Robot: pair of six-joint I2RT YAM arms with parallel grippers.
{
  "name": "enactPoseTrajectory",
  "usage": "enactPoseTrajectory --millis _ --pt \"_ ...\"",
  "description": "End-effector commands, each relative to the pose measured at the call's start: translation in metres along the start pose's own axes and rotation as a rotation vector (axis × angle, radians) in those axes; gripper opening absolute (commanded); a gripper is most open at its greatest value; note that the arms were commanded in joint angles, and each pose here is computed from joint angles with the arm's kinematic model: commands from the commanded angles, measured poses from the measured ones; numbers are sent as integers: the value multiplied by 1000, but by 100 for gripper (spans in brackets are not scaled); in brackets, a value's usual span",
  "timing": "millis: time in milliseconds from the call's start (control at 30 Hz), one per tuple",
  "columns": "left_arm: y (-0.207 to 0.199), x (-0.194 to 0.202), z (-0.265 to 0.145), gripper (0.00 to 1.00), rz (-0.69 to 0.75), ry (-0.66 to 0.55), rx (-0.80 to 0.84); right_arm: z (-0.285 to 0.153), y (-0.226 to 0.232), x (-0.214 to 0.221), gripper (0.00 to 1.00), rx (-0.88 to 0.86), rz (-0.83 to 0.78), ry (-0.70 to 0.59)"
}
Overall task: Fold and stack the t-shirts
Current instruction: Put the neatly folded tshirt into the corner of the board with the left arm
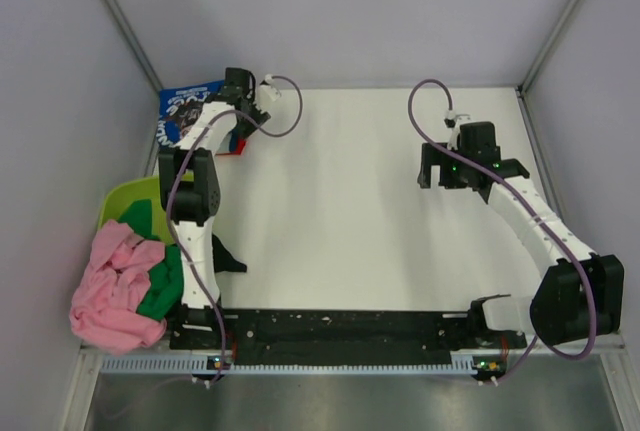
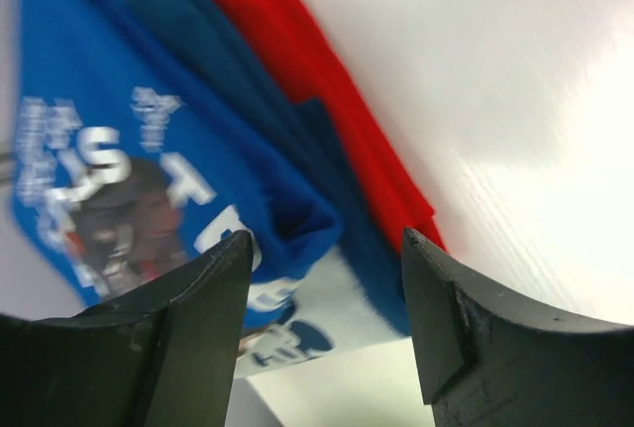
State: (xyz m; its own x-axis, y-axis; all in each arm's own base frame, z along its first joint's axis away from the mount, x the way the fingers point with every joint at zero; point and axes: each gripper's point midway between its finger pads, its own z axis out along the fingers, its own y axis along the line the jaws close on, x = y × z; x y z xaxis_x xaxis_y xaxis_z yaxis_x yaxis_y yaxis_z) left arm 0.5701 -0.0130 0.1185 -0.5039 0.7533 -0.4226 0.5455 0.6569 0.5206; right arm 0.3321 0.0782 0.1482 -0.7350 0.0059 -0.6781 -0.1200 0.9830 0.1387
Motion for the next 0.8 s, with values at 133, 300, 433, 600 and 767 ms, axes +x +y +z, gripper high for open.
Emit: enactPoseTrajectory --millis 133,300,433,600,767 --pt "13 5 16 52 -27 63 -65 -7 -1 -10 99 -3 -6 -46" --pt "16 6 21 42 -10 71 -109 -6 0 -9 99 -6 -9 -44" --pt "18 5 22 33 -4 73 -117 -5 0 -9 99 -6 -10 -42" --pt "10 14 26 32 21 110 -89 -5 0 -9 99 -6 -12 -44" --pt "1 22 33 33 42 137 -58 -6 0 -9 99 -8 -14 -44"
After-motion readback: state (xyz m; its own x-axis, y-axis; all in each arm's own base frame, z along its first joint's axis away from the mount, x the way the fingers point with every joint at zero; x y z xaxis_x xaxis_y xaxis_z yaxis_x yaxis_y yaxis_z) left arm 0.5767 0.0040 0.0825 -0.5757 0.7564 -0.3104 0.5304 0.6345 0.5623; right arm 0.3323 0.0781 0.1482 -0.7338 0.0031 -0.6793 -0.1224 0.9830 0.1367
